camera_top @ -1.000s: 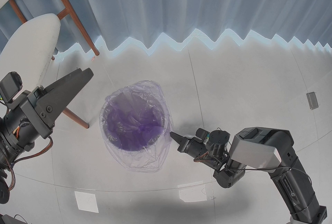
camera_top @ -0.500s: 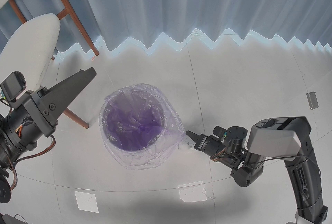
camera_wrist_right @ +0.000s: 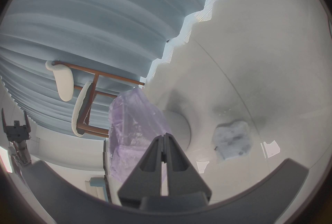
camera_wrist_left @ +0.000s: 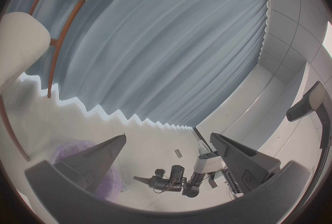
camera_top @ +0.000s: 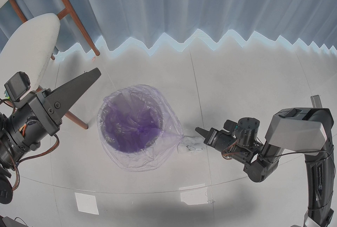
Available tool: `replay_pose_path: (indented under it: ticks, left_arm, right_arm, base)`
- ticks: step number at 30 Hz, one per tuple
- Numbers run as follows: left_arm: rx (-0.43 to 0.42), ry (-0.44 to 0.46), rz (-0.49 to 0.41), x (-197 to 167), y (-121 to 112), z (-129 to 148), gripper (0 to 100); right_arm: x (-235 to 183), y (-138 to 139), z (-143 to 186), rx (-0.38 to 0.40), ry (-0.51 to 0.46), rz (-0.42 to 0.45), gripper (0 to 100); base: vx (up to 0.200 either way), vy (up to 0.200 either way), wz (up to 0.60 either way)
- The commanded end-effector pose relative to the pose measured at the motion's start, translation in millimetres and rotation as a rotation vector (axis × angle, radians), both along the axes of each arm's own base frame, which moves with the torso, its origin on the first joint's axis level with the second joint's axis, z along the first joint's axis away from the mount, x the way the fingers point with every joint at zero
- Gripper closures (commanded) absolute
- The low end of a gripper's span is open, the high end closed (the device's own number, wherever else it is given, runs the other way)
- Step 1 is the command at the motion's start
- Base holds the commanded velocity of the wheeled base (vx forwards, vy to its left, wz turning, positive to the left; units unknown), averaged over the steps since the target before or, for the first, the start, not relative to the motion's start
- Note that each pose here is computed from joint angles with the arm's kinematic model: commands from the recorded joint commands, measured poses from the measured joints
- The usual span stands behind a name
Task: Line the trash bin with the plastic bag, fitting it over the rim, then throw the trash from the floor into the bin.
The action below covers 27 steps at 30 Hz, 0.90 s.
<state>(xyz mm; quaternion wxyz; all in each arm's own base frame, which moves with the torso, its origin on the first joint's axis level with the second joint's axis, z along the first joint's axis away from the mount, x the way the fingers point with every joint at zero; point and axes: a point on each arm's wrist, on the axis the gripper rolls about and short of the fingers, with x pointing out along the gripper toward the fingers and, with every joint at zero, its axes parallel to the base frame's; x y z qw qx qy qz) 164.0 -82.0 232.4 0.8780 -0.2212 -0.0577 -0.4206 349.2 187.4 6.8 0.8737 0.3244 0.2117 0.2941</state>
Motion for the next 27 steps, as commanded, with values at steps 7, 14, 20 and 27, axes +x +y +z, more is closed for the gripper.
replay_pose_path:
  ticks: [7,14,20,27]
  left_arm:
    - [0.01,0.008,0.023,3,3,-3,0]
    - [0.011,0.01,0.076,8,12,-3,0]
    - [0.015,0.01,0.072,8,11,-4,0]
    - [0.02,0.021,0.064,8,10,-7,0]
  right_arm:
    - [22,18,-16,-0.063,0.03,0.017,100]
    - [42,31,-58,-0.217,0.124,-0.006,0]
    - [58,51,-75,-0.225,0.087,-0.059,0]
    - [65,67,-70,-0.224,0.153,-0.044,0]
  base:
    - [0.0,-0.143,0.0]
    - [0.0,0.0,0.0]
    - [0.0,0.0,0.0]
    - [0.0,0.0,0.0]
